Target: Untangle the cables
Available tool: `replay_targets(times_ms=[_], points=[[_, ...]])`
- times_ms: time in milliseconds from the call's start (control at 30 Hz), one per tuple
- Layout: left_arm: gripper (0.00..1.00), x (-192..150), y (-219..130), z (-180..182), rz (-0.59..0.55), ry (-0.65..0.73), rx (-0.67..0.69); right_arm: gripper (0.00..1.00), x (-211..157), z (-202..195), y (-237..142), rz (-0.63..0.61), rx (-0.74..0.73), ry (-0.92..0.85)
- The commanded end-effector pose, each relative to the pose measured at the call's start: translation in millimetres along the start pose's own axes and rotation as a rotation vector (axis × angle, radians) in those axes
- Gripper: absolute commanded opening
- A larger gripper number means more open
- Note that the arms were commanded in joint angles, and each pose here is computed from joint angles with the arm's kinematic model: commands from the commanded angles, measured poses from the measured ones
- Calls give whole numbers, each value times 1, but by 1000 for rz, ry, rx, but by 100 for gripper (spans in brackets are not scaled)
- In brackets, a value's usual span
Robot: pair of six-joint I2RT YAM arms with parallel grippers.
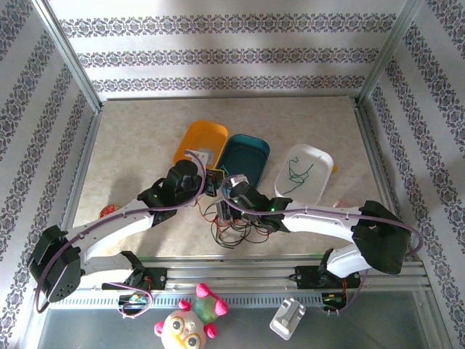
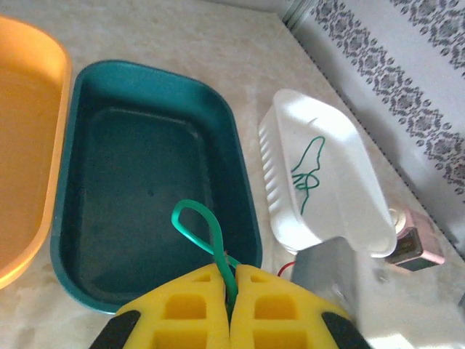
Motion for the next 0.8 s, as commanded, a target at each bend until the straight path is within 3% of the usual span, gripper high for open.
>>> replay_targets(times_ms=[0,167,333,767], points=[[0,24,-13,-13,-99,-2,-38,72,-14,-35,-4,14,-118,117],[0,27,-18,-8,-130,0,-6,72,-23,-66,-12,-10,-169,246],[0,28,-21,-4,-156,-4,14,73,-24,-72,-22,-56,-142,282],[0,8,2,1,-85,-68,1,73,7,-21,-49,-198,71,119]])
Point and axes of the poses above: each hand's point on the last joint's axis, 136 mm out from that joint toward the fingers, its own y axis out along the fingers, its own z axis along the line the jaws close on, x = y × z, the point moved 4 cm from there along -y, back along the fingers, and after that the axes turned 1 degree about -y, right-handed, at the moved point
